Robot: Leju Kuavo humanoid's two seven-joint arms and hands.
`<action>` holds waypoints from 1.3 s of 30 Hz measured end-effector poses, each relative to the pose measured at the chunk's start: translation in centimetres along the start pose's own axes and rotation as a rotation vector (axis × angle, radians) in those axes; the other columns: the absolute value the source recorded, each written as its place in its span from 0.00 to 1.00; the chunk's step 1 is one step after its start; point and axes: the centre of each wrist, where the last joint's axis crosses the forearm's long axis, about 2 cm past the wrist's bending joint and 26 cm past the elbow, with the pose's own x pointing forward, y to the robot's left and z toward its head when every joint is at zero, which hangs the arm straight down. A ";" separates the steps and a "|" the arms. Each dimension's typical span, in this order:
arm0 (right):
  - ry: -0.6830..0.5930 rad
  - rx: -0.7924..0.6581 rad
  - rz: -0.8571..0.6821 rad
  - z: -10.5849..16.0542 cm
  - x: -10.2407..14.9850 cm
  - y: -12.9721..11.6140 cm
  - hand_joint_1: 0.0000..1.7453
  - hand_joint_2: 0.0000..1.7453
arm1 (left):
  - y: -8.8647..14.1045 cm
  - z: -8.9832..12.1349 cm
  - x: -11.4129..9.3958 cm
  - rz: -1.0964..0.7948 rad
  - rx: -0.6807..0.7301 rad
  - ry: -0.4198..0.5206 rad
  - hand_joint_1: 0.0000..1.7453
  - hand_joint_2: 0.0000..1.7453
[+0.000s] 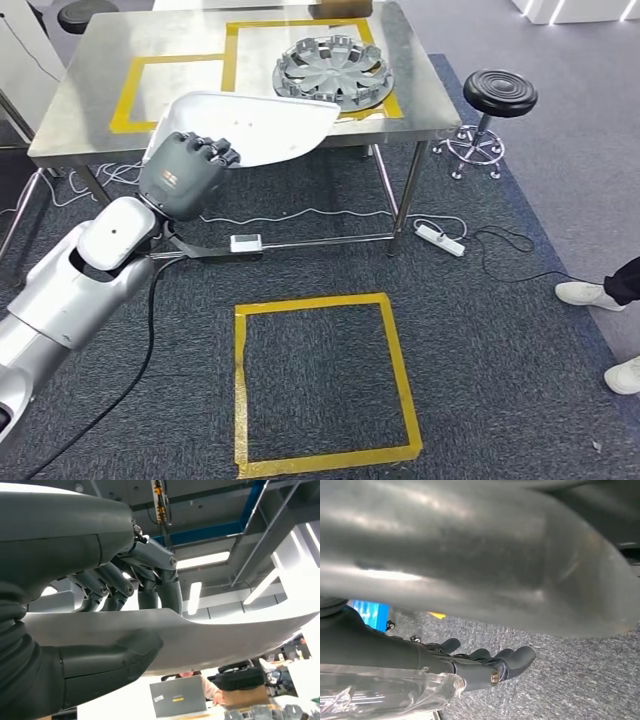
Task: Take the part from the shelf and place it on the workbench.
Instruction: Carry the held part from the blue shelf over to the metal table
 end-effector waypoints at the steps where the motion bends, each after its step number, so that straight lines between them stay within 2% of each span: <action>1: 0.001 0.000 0.001 0.0 -0.1 0.0 0.00 0.00 | -0.1 0.1 0.1 0.001 -0.002 -0.001 1.00 1.00; 28: -0.009 -0.006 0.010 0.0 0.3 -0.2 0.00 0.00 | 0.0 0.1 -0.1 -0.003 0.004 0.015 1.00 1.00; 39: 0.008 -0.001 0.001 0.0 -0.4 0.0 0.00 0.00 | -0.3 0.3 0.5 0.010 -0.005 0.008 1.00 1.00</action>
